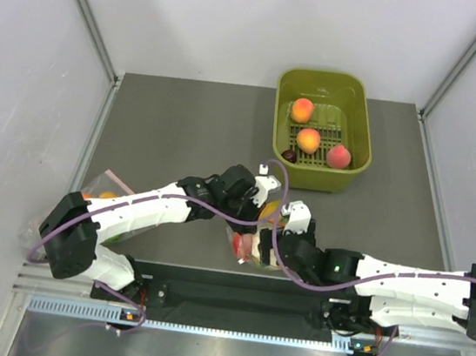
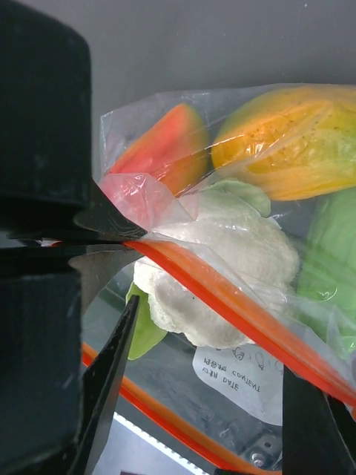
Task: Open the zip-top bag and remove the fake food
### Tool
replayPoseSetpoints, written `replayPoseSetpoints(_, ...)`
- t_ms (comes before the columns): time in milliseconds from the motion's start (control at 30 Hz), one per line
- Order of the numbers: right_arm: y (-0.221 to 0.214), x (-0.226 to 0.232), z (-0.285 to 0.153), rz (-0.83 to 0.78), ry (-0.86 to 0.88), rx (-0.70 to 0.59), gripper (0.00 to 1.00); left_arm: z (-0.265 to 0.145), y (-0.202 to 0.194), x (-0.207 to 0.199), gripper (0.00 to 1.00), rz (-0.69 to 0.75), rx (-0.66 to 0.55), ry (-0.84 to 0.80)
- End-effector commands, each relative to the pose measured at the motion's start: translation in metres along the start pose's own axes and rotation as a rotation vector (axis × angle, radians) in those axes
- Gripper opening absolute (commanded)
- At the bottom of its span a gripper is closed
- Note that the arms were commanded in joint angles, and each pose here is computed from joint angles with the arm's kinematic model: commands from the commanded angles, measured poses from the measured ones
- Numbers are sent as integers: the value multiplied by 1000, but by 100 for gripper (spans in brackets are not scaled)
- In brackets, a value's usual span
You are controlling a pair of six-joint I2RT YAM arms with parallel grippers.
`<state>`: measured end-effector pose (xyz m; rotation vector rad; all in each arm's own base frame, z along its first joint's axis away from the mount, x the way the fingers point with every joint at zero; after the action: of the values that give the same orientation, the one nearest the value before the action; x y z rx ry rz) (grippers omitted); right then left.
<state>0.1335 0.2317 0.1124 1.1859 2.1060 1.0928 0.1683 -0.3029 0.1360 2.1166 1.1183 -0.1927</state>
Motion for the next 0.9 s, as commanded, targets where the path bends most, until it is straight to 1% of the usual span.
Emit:
replayPoseSetpoints(0,-8,3,3,-13,-12,25,100,-4,4,-6,0,10,-20,-23)
replayPoseSetpoints(133,-22,16,13,-31,35,70,100,-5,5,-8,0,13,-22,-32)
replayPoseSetpoints(233,-29,24,20,-10,50,77,100,-6,6,-9,0,16,-30,-33)
replayPoseSetpoints(267,-33,25,23,2,52,77,97,-6,6,-9,0,16,-30,-37)
replayPoseSetpoints(300,-34,25,24,6,53,78,86,-7,6,-9,0,16,-31,-35)
replayPoseSetpoints(367,-37,25,26,17,43,88,66,-7,6,-9,0,17,-35,-34)
replayPoseSetpoints(400,-39,24,26,11,37,92,53,-7,6,-10,0,18,-35,-37)
replayPoseSetpoints(433,-41,22,26,3,29,103,46,-7,6,-10,0,18,-33,-40)
replayPoseSetpoints(467,-42,22,26,-2,25,109,36,-8,7,-10,0,17,-36,-41)
replayPoseSetpoints(500,-43,21,26,-4,23,111,15,-8,6,-10,0,14,-35,-37)
replayPoseSetpoints(567,-42,19,23,-2,24,111,1,-8,7,-8,0,13,-42,-24)
replayPoseSetpoints(633,-39,19,19,2,35,101,0,-7,7,-5,0,7,-45,-7)
replayPoseSetpoints(733,-24,17,7,30,70,42,0,-7,10,-1,0,-4,-56,22)
replayPoseSetpoints(767,-13,17,-1,55,96,3,0,-8,9,1,0,-9,-54,36)
replayPoseSetpoints(867,-3,13,-16,93,144,-48,0,-9,13,7,0,-27,-76,81)
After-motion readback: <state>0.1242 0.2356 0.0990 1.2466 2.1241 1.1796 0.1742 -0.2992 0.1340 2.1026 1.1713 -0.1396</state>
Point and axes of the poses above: each gripper's point midway between its finger pads, its own z axis out along the fingers, its own x axis along the line the jaws close on, y = z × x, the point moved 2 cm from there along -z, back along the fingers, and after that the axes turned 12 degrees about -z, right-handed, at the moved point
